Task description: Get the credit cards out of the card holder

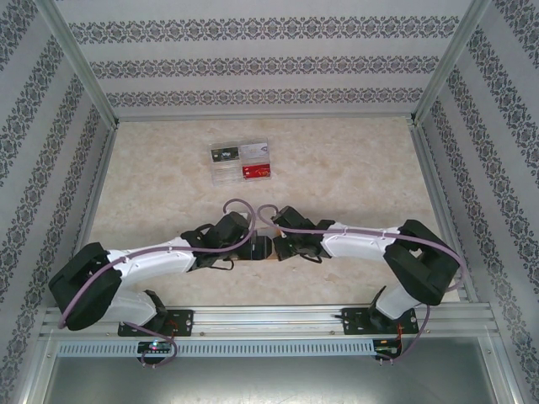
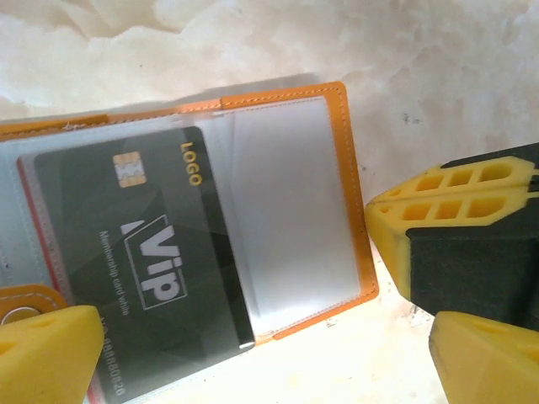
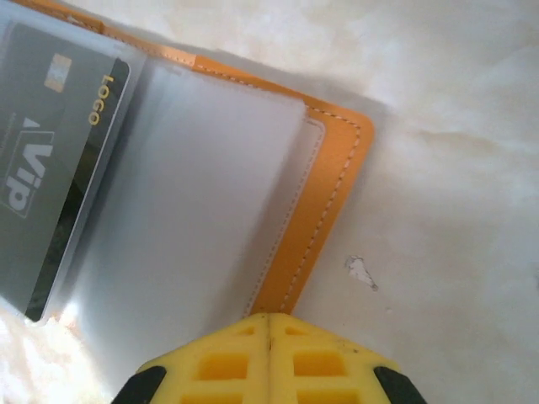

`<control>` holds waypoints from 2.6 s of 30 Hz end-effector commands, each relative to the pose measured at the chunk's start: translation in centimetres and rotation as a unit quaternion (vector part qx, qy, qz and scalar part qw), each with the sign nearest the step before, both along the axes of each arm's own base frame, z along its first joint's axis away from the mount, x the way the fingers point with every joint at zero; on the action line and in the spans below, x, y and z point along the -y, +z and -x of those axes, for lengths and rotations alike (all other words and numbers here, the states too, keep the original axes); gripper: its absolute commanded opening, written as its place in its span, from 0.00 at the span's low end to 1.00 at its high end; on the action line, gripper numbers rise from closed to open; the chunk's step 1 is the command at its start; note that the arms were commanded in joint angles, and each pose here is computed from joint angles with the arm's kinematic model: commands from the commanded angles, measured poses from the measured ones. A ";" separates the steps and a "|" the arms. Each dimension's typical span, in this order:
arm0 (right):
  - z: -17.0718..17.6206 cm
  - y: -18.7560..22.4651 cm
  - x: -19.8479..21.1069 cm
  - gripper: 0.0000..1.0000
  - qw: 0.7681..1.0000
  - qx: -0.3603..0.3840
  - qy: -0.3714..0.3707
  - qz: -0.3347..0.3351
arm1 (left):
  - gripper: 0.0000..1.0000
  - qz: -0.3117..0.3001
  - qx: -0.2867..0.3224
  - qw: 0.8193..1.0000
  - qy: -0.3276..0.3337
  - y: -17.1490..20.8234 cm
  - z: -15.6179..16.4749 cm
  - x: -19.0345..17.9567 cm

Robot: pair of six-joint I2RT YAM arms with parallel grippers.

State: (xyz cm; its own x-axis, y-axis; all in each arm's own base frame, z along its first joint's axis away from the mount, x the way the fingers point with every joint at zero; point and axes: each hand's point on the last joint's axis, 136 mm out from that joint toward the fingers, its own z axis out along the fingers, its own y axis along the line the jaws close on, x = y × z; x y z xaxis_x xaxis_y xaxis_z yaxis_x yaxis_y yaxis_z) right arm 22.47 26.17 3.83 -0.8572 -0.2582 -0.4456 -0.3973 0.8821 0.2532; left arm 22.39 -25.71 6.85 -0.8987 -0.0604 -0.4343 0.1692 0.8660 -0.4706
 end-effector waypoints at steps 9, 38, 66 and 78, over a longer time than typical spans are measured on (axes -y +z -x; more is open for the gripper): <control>0.1 3.8 -1.7 0.24 0.995 0.001 -0.016 -0.103 | 0.52 -0.049 0.037 0.998 0.020 0.7 -0.3 -2.7; -0.7 1.1 -7.6 0.18 0.972 -0.101 -0.035 -0.209 | 0.14 -0.077 -0.002 0.996 0.046 -4.3 0.3 -5.5; -0.6 -1.4 -5.2 0.00 0.969 -0.128 -0.073 -0.200 | 0.00 -0.111 -0.019 0.991 0.067 -5.5 0.5 -6.8; -0.5 -0.9 -4.7 0.14 0.965 -0.127 -0.073 -0.217 | 0.00 -0.106 -0.019 0.992 0.064 -5.3 0.5 -6.5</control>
